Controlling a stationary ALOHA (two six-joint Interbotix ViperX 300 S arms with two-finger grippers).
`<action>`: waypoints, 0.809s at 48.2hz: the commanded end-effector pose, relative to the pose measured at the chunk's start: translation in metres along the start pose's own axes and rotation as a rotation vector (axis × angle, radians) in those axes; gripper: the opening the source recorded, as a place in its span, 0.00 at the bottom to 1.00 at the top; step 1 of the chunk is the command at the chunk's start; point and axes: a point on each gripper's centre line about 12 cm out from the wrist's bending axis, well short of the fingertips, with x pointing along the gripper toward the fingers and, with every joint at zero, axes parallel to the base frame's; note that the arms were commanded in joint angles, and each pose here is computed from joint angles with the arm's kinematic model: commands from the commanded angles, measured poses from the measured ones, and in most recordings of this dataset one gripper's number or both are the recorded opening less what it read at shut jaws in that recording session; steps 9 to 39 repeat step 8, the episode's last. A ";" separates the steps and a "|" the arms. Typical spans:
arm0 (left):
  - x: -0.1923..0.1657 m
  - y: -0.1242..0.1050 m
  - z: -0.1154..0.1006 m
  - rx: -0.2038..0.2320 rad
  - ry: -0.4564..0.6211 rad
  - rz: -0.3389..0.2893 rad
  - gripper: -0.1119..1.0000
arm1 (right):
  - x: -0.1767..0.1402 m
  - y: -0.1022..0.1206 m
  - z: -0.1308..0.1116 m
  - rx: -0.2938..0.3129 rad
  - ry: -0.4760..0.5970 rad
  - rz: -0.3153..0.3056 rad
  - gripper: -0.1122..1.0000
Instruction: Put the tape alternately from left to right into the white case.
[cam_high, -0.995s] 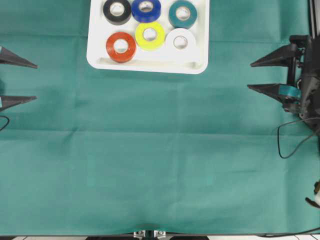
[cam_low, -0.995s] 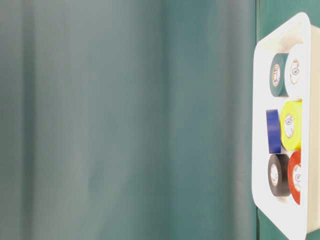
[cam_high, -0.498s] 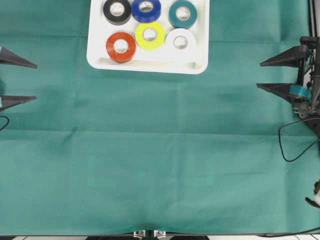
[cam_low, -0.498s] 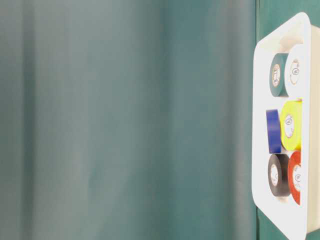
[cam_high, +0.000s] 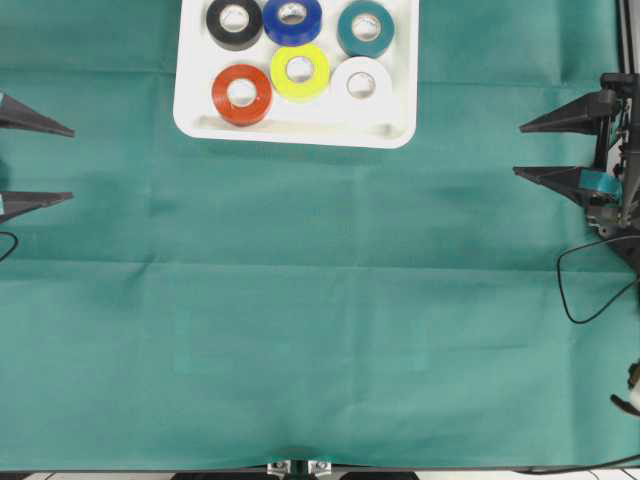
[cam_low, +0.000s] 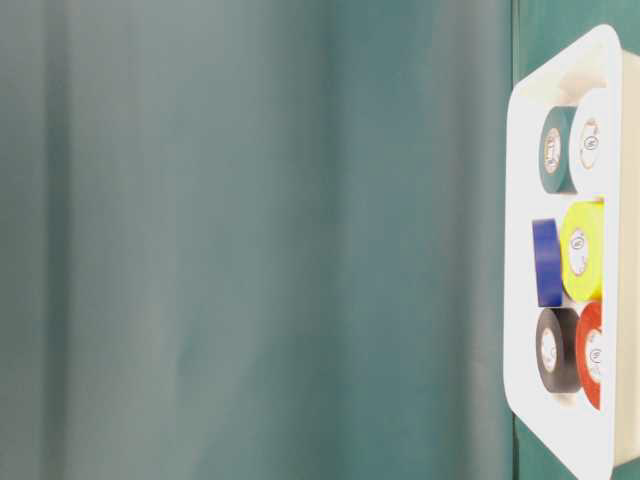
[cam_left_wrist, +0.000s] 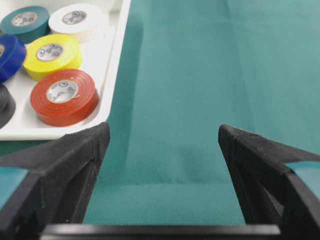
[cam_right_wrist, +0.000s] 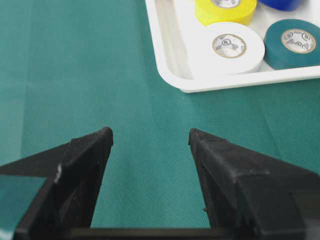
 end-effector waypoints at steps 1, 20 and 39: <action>0.001 0.000 -0.001 -0.002 0.005 0.003 0.59 | 0.000 0.001 0.003 -0.001 -0.005 0.005 0.73; 0.001 0.000 -0.001 -0.002 0.005 0.003 0.59 | 0.000 0.001 0.003 -0.001 -0.007 0.006 0.73; 0.001 0.000 -0.001 -0.002 0.005 0.003 0.59 | 0.000 0.001 0.003 -0.001 -0.007 0.006 0.73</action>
